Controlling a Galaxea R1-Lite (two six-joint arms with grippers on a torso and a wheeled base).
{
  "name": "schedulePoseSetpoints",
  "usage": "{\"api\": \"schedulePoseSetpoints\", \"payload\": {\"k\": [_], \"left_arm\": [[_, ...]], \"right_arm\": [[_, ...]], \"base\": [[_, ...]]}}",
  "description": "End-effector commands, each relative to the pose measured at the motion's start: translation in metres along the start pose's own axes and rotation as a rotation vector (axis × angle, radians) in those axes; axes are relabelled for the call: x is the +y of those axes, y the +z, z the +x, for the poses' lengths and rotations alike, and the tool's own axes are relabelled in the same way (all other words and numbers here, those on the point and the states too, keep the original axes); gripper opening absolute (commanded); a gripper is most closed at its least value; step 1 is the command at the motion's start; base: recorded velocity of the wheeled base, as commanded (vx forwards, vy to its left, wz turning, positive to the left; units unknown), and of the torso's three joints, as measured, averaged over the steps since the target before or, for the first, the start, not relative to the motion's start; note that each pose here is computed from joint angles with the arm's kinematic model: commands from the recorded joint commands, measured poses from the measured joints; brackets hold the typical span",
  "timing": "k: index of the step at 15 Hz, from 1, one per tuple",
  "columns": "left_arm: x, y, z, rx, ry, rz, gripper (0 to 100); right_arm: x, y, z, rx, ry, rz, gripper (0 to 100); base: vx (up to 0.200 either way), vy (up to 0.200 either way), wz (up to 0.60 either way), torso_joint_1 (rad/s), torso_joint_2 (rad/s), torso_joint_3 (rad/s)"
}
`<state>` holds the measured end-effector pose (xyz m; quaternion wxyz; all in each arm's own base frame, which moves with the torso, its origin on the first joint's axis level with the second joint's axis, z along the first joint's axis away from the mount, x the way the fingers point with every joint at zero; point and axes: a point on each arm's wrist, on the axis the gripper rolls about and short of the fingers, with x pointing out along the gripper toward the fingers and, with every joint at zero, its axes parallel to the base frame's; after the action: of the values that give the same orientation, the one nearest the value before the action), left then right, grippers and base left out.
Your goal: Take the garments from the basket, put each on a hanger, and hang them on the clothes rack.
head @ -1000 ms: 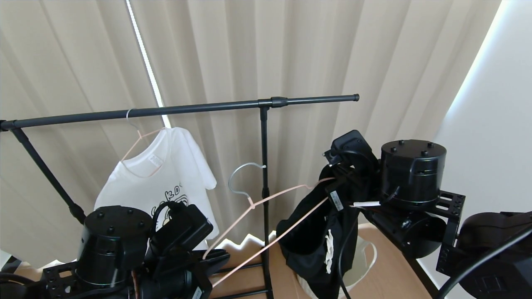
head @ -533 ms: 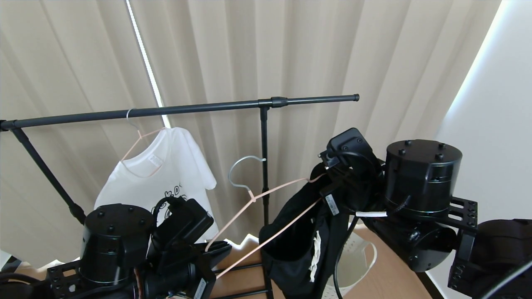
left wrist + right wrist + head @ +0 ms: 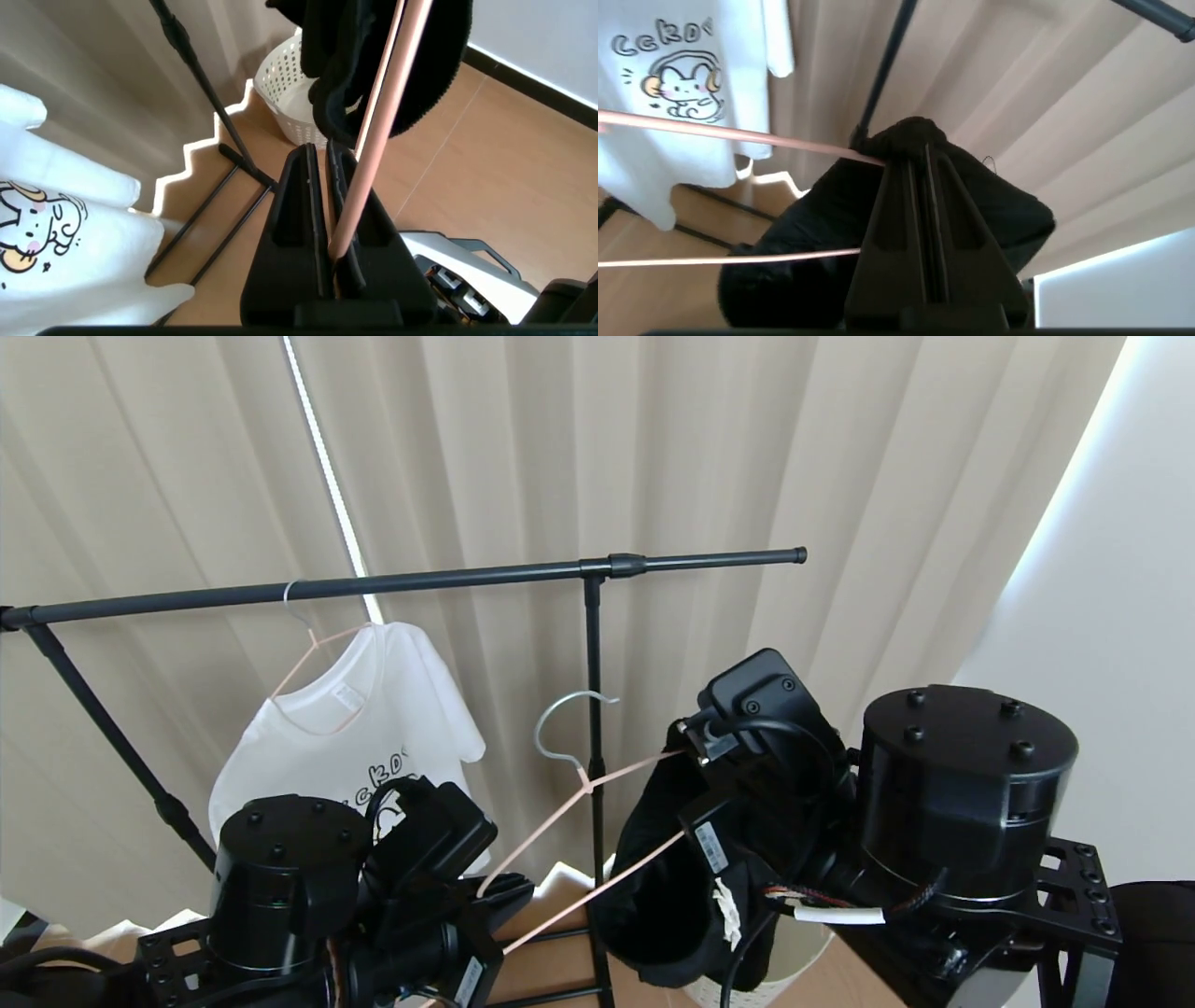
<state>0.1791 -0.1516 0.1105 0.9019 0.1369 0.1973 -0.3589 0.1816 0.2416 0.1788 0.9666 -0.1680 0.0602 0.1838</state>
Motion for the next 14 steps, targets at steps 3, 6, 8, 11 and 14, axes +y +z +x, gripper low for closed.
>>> {"api": "schedulePoseSetpoints", "payload": {"k": [3, 6, 8, 11, 14], "left_arm": [[-0.003, 0.0, 0.003, 0.005, 0.01, 0.006, 0], [-0.003, 0.0, 0.005, -0.008, 0.012, 0.006, 0], [-0.004, 0.0, 0.006, -0.01, 0.011, 0.007, 0], [-0.004, -0.001, 0.009, -0.001, 0.009, 0.01, 0], [-0.004, 0.002, 0.009, -0.036, 0.015, 0.008, 0]], "right_arm": [[0.013, 0.006, -0.012, -0.028, 0.057, 0.009, 0], [0.02, 0.011, -0.016, -0.044, 0.083, 0.05, 0], [0.025, 0.014, -0.019, -0.056, 0.1, 0.078, 0], [0.033, 0.026, -0.025, -0.089, 0.136, 0.161, 0], [0.035, 0.027, -0.027, -0.092, 0.145, 0.168, 0]], "base": [[0.0, 0.0, 0.0, 0.0, 0.0, 0.0], [0.0, 0.0, 0.0, 0.0, 0.0, 0.0], [0.0, 0.0, 0.0, 0.0, 0.0, 0.0], [0.0, 0.0, 0.0, 0.0, 0.0, 0.0], [0.0, 0.0, 0.0, 0.0, 0.0, 0.0]]}}
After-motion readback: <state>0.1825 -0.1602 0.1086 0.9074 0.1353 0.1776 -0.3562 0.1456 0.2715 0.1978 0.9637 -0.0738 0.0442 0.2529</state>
